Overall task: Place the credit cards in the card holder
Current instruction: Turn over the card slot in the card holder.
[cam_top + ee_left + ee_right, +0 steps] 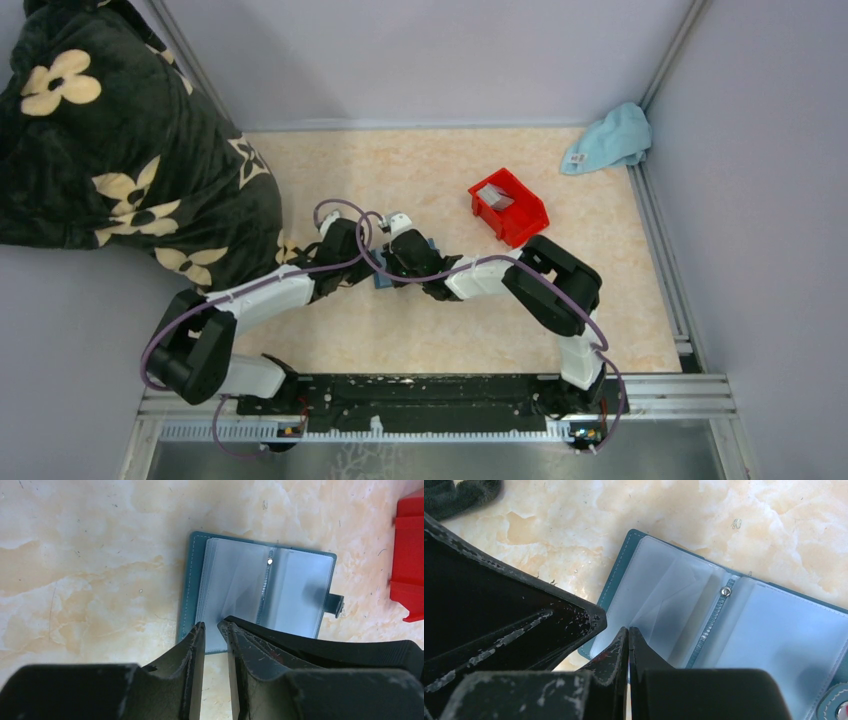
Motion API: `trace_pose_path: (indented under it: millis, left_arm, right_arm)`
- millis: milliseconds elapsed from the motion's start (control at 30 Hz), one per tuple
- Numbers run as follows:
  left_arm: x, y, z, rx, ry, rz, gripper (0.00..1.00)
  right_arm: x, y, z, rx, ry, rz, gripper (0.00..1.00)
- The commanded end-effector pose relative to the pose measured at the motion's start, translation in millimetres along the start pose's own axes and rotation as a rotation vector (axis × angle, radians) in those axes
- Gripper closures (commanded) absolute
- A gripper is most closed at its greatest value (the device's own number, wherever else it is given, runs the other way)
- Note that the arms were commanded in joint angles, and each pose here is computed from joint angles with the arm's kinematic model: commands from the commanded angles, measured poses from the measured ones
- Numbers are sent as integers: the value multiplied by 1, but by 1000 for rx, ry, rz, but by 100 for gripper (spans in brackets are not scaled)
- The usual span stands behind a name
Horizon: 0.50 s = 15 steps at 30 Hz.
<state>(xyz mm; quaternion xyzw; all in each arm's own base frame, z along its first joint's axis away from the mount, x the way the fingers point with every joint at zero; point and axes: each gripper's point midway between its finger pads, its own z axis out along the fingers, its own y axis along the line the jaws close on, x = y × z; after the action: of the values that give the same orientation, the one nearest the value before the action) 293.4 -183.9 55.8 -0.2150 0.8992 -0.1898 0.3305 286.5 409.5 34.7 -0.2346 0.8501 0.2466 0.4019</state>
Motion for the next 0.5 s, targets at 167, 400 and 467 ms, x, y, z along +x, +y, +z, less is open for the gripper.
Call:
trace_pose_path:
  millis: [167, 400, 467]
  left_arm:
    - [10, 7, 11, -38, 25, 25, 71]
    - [16, 16, 23, -91, 43, 43, 71]
    - [20, 22, 27, -127, 60, 56, 71]
  right_arm:
    - [-2, 7, 0, -16, -16, 3, 100]
    - [-3, 8, -2, -23, -18, 3, 100]
    - [-4, 8, -3, -26, -21, 4, 100]
